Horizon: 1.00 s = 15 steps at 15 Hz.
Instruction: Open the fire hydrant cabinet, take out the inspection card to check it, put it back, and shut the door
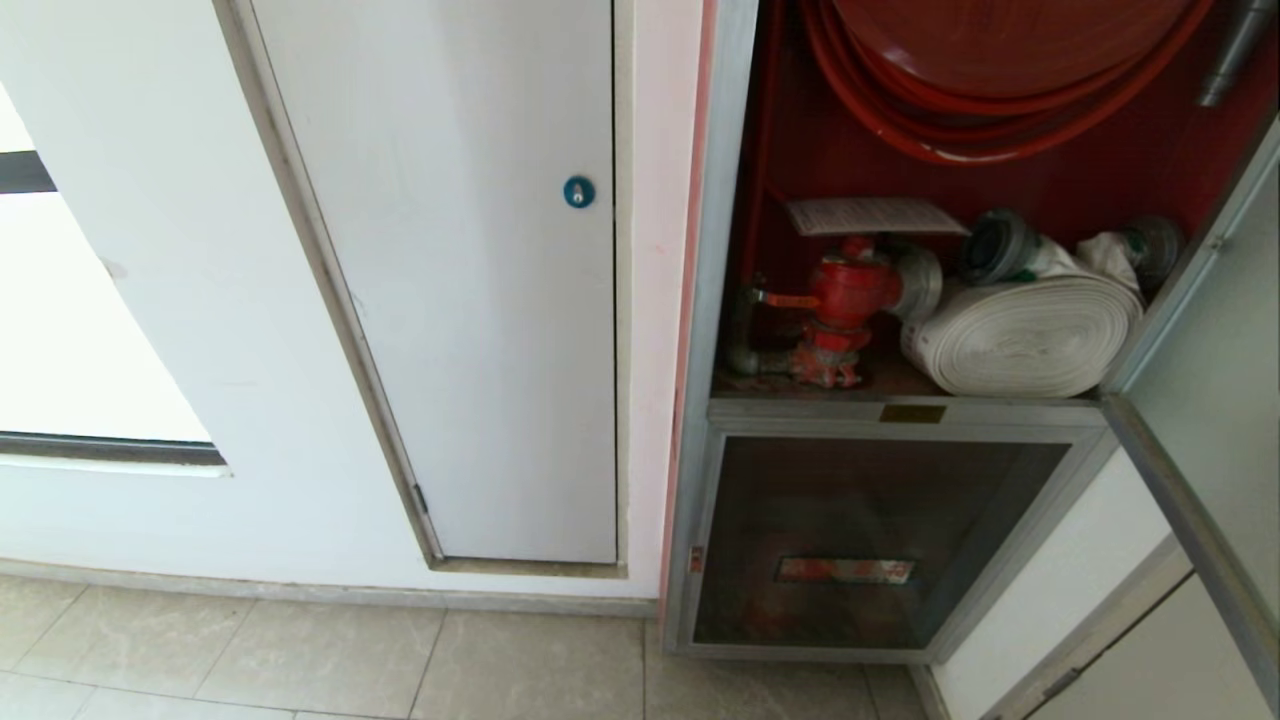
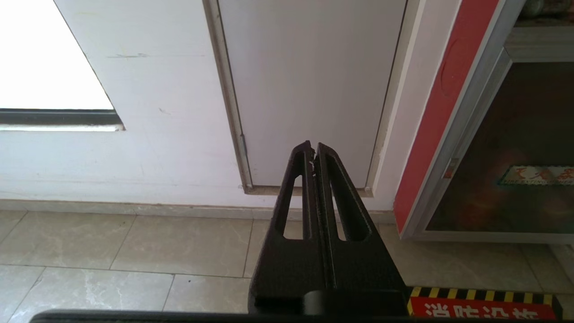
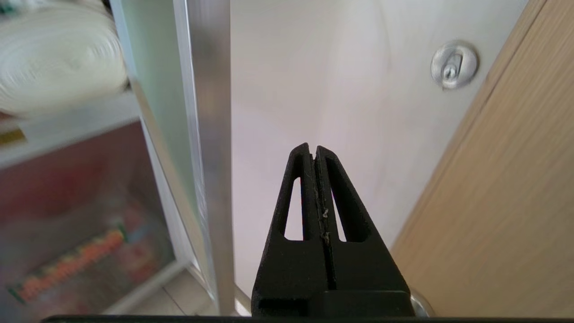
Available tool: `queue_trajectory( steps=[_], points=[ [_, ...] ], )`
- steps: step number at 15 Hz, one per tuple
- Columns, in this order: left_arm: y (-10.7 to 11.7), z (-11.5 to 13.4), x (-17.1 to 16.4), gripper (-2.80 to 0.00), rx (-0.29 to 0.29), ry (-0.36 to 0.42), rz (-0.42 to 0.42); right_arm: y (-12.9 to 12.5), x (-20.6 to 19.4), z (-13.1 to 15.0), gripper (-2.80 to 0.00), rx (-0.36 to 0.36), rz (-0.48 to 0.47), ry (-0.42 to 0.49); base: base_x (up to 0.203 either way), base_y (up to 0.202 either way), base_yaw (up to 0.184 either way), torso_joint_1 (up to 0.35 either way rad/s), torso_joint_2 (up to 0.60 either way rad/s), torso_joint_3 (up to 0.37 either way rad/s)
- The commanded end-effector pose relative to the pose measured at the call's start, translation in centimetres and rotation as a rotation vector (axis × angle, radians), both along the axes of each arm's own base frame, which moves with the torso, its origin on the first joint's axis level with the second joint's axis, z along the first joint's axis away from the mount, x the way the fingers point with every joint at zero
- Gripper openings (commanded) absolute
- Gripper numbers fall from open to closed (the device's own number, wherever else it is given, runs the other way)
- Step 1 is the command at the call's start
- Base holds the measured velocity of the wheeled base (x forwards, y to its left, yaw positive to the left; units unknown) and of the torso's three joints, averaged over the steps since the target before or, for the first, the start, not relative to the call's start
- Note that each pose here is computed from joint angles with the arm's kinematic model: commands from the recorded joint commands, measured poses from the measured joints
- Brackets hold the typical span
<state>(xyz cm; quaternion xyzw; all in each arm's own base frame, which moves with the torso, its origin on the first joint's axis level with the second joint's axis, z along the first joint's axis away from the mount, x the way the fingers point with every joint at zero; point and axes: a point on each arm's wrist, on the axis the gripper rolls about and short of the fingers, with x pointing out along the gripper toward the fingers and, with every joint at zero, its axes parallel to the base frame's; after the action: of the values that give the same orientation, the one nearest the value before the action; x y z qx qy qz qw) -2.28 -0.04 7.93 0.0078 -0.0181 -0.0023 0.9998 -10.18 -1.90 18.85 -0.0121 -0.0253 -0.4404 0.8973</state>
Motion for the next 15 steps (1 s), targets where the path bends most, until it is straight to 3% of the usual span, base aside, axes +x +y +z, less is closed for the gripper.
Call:
queue_trajectory(
  steps=[1,9,15],
  points=[
    [0.0,-0.4,0.1,-2.80,0.000,0.013,0.000,0.0,0.4,0.8,-2.80,0.001,-0.002,0.004,0.000,0.000,0.000,0.000,0.00,0.000],
    [0.0,-0.4,0.1,-2.80,0.000,0.013,0.000,-0.7,2.6,5.8,-2.80,0.011,0.022,-0.024,0.000,0.000,0.000,0.000,0.00,0.000],
    [0.0,-0.4,0.1,-2.80,0.000,0.013,0.000,0.2,2.7,6.9,-2.80,0.012,-0.123,-0.022,0.000,0.000,0.000,0.000,0.00,0.000]
  ],
)
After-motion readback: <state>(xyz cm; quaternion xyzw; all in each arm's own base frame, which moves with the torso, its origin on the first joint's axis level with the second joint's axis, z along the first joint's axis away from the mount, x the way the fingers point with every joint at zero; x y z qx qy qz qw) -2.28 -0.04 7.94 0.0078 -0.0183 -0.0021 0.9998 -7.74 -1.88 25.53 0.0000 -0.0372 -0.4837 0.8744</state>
